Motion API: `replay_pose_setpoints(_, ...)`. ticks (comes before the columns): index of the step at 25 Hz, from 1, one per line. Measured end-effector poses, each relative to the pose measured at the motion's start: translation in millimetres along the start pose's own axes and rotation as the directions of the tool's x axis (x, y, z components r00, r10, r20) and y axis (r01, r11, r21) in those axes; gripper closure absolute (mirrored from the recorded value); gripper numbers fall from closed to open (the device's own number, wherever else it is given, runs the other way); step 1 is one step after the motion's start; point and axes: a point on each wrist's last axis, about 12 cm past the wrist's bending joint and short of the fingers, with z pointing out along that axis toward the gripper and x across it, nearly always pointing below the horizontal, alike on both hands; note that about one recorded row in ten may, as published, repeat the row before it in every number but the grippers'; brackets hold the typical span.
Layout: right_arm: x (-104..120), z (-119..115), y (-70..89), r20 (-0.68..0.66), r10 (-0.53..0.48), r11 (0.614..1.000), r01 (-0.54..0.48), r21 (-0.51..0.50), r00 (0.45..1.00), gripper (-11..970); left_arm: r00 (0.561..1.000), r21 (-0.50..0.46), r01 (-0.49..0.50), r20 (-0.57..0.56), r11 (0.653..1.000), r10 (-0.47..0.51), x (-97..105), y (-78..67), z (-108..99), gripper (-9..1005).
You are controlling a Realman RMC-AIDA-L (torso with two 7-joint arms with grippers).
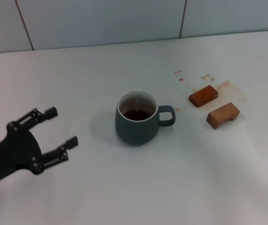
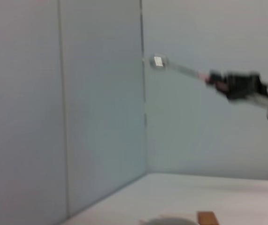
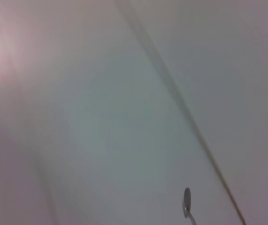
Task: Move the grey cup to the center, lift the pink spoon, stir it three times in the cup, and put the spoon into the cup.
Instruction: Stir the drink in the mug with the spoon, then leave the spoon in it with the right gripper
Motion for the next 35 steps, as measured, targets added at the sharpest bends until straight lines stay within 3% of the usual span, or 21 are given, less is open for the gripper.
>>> replay_pose_setpoints(3, -40.3, 16.6, -4.8, -0.052, -0.136, 0.981, 0.128, -0.143, 0.989, 836, 1.000, 0.013, 0.003, -0.009, 1.000, -0.002, 0.9, -1.1, 1.1, 164)
replay_pose_setpoints(6, -76.9, 42.1, -1.5, -0.206, -0.160, 0.957, 0.100, -0.272, 0.965, 836, 0.999, 0.060, 0.017, -0.043, 0.998, -0.015, 3.3, -4.3, 3.5, 164)
replay_pose_setpoints(8, -101.7, 62.1, 8.6, -0.330, -0.178, 0.939, 0.060, -0.339, 0.927, 837, 0.998, 0.066, 0.025, -0.052, 0.998, -0.022, 4.0, -4.7, 3.5, 164)
replay_pose_setpoints(12, -140.2, 101.7, 43.2, -0.551, -0.257, 0.915, 0.017, -0.402, 0.794, 837, 0.997, 0.069, 0.036, -0.071, 0.997, -0.031, 6.2, -5.5, 2.0, 164)
replay_pose_setpoints(15, -151.5, 134.0, 72.7, -0.699, -0.331, 0.912, 0.025, -0.410, 0.634, 837, 0.997, 0.064, 0.039, -0.075, 0.997, -0.034, 7.3, -6.3, 0.5, 164)
replay_pose_setpoints(19, -145.5, 177.1, 99.6, -0.850, -0.360, 0.925, 0.024, -0.380, 0.385, 837, 0.996, 0.063, 0.044, -0.075, 0.997, -0.039, 8.1, -7.6, 0.1, 164)
replay_pose_setpoints(23, -123.5, 212.2, 108.8, -0.919, -0.345, 0.937, 0.005, -0.350, 0.194, 837, 0.996, 0.063, 0.048, -0.073, 0.997, -0.044, 8.6, -8.7, 0.3, 164)
replay_pose_setpoints(27, -98.7, 236.5, 111.9, -0.940, -0.329, 0.943, -0.017, -0.332, 0.090, 837, 0.996, 0.063, 0.050, -0.072, 0.997, -0.046, 8.9, -9.3, 0.3, 164)
replay_pose_setpoints(35, -52.9, 264.3, 122.2, -0.933, -0.359, 0.933, -0.035, -0.359, -0.006, 837, 0.997, 0.058, 0.051, -0.068, 0.997, -0.047, 9.1, -9.7, 0.4, 164)
